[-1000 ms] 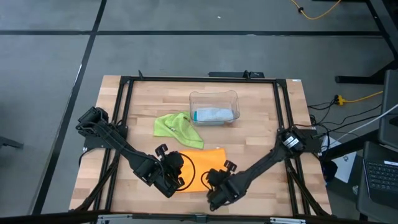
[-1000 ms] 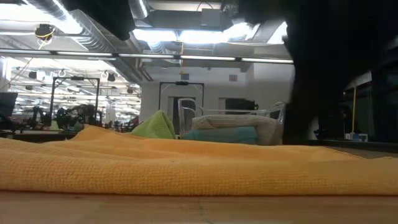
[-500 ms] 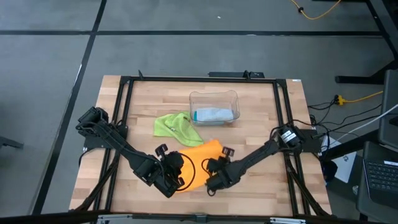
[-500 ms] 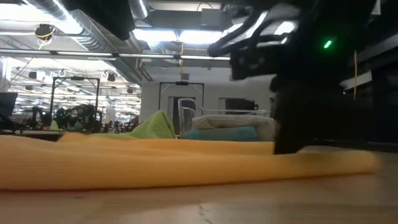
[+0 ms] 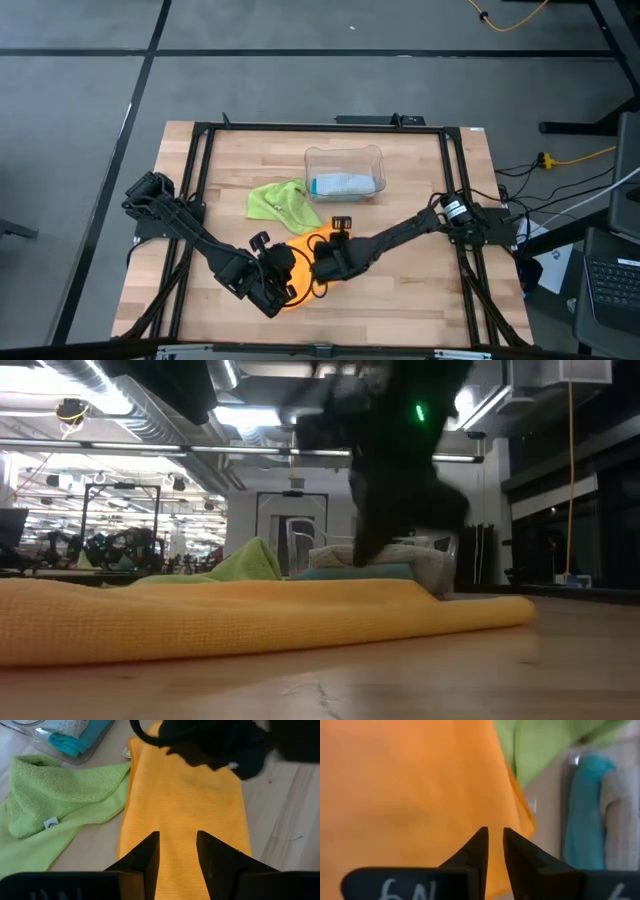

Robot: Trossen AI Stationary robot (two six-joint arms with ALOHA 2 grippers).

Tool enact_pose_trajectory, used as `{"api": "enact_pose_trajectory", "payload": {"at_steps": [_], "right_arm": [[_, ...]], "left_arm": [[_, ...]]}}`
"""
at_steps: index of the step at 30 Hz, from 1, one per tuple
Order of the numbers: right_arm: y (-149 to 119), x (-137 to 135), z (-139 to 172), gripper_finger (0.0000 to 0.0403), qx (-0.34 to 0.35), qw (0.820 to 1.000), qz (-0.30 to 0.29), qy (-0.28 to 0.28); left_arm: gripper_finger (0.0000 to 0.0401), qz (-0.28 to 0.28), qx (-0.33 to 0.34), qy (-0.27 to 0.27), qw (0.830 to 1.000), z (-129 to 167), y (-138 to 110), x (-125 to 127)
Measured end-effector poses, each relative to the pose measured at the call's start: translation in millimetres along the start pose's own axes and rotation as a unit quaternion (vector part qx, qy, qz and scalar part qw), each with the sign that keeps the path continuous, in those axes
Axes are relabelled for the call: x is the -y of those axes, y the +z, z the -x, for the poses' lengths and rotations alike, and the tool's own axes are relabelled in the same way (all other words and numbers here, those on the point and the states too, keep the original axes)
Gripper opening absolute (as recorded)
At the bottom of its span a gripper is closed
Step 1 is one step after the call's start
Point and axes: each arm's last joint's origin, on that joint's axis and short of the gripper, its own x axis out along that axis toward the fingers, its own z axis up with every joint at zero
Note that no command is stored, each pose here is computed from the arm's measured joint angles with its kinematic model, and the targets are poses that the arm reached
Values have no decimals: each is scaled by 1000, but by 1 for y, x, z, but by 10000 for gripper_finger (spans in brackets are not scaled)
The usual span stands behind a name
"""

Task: Fold microfiber towels
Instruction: Fold the yellow towel

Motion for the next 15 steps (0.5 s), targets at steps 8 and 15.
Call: {"api": "enact_pose_trajectory", "payload": {"at_steps": [8, 15], "right_arm": [[26, -38, 43, 62, 130, 977, -20, 168], [38, -67, 43, 62, 292, 909, -48, 293]], "left_arm": [[122, 2, -32, 40, 999, 9, -9, -8], [122, 49, 3, 119, 992, 38, -22, -20]]}}
